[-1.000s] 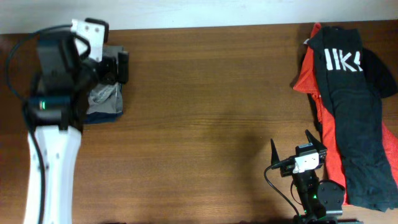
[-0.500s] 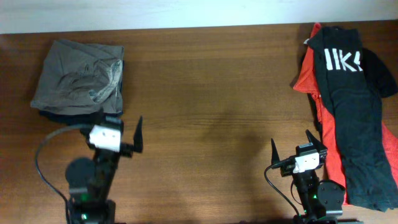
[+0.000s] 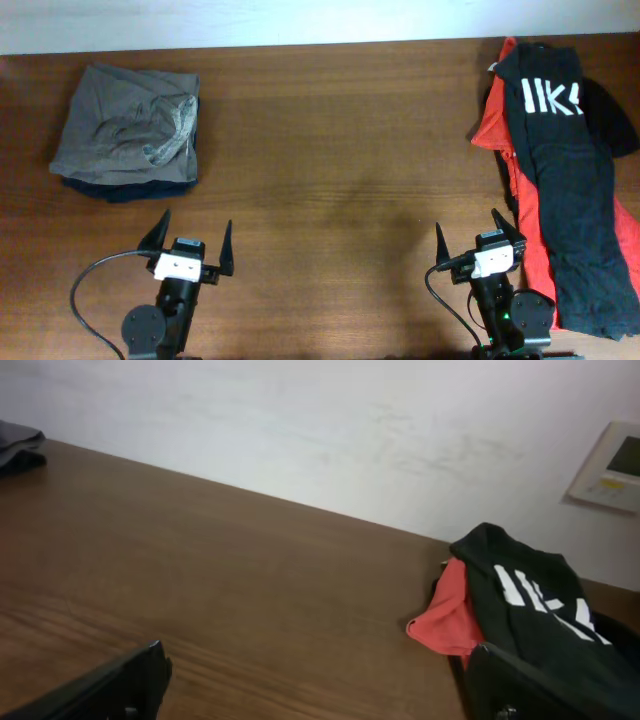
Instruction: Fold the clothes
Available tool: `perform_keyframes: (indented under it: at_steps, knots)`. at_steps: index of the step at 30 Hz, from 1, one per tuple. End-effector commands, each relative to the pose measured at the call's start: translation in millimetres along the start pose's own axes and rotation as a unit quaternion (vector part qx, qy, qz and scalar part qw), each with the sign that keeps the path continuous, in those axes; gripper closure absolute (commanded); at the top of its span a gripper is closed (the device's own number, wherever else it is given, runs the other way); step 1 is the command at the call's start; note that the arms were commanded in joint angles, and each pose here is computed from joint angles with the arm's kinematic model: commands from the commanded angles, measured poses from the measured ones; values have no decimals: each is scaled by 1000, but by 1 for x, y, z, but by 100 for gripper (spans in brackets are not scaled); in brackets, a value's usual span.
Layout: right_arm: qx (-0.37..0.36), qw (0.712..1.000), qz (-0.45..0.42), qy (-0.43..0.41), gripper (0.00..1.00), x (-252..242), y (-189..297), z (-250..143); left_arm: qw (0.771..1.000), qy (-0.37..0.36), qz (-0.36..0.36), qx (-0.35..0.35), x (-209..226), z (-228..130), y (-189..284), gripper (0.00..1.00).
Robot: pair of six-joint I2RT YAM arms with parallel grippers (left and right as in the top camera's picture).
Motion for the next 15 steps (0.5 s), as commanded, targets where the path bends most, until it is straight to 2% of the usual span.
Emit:
perform_keyframes:
  at_steps: [1,15]
  knots:
    - [3,1000,-8,-4,1,-2,0,-3,1000,4,-1,-1,-3,-10,5,1]
    - [3,1000,-8,-4,1,-2,0,-3,998,14,17,53,-3,-30,12,1]
Point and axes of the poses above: each gripper's point midway between its finger pads, its own y axis back along the fingers, its own x axis along the line the jaws close on, z = x × y, the point moved 5 cm from there along y, back along the fingers, and after that the axes turned 7 degrees about -y, right-handed, at the moved point
